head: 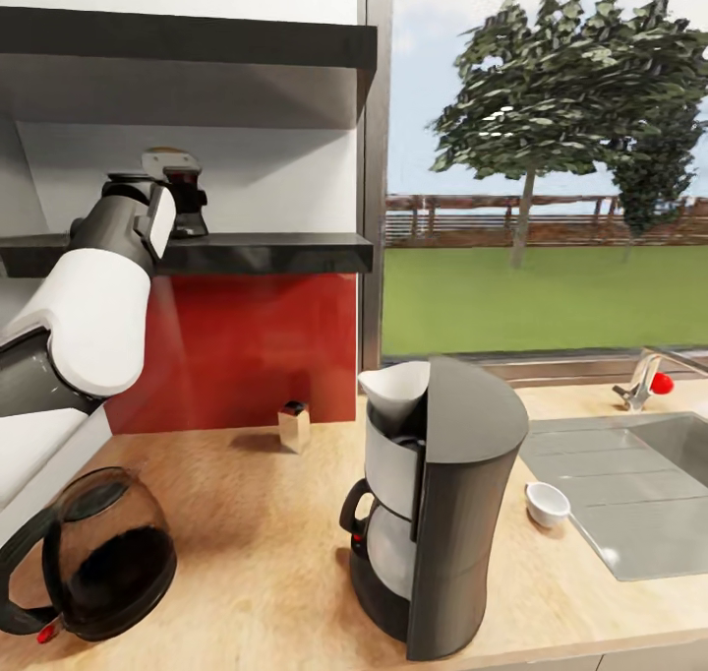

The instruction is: Set up a coffee station on the kitchen countertop: keep the coffee maker on the countertop, move the bottle of coffee from the kitchen shelf to the counter next to the coffee maker, place a paper coffee filter on top of the coffee maker, put the saucer next to the coffee maker with the coffee cup on the saucer, and place the electric kettle next to the coffee maker.

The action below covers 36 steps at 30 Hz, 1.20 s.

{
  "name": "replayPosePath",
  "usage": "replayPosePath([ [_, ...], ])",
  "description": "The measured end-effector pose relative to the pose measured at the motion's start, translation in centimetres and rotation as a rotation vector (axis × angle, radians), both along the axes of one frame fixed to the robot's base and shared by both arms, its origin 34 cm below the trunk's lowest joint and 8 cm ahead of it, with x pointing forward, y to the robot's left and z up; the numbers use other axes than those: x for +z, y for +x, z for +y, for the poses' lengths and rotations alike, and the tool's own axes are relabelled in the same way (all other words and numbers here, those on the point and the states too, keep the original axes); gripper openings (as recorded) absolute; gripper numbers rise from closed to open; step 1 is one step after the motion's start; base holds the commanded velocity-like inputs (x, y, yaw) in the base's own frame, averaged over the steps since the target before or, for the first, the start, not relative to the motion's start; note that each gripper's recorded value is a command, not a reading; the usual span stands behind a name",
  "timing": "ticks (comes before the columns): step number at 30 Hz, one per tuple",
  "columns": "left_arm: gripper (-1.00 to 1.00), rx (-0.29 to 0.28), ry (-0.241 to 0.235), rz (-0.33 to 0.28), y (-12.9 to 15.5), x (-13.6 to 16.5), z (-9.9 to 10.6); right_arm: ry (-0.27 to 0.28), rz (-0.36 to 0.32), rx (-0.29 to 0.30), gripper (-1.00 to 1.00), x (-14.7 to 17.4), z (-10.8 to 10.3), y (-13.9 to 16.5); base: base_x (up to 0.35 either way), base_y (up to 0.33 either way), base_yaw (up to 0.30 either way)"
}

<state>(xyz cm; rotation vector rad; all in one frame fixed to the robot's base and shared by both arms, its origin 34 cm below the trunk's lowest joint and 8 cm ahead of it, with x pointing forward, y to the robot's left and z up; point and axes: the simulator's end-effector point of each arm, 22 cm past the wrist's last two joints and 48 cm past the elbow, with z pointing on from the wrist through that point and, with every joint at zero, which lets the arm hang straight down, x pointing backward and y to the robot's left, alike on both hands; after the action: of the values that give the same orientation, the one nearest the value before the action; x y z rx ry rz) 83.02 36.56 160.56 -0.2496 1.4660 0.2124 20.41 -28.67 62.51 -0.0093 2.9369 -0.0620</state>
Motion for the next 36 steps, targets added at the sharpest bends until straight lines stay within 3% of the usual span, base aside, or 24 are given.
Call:
replayPosePath([
  [20,1.0,0.015,-0.004,0.016,0.2,-1.2,1.2,0.0,0.0,0.0,1.0,0.0,0.0,0.0,0.03,0.0,0.0],
  [21,-1.0,0.015,-0.004,0.018,0.2,-1.4,1.2,0.001,0.001,0.0,1.0,0.0,0.0,0.0,0.018,0.0,0.0],
  [36,-1.0,0.029,-0.006,-0.009,-0.4,-0.4,1.8,-0.001,0.001,0.0,1.0,0.0,-0.1,0.0,0.002,0.0,0.0],
])
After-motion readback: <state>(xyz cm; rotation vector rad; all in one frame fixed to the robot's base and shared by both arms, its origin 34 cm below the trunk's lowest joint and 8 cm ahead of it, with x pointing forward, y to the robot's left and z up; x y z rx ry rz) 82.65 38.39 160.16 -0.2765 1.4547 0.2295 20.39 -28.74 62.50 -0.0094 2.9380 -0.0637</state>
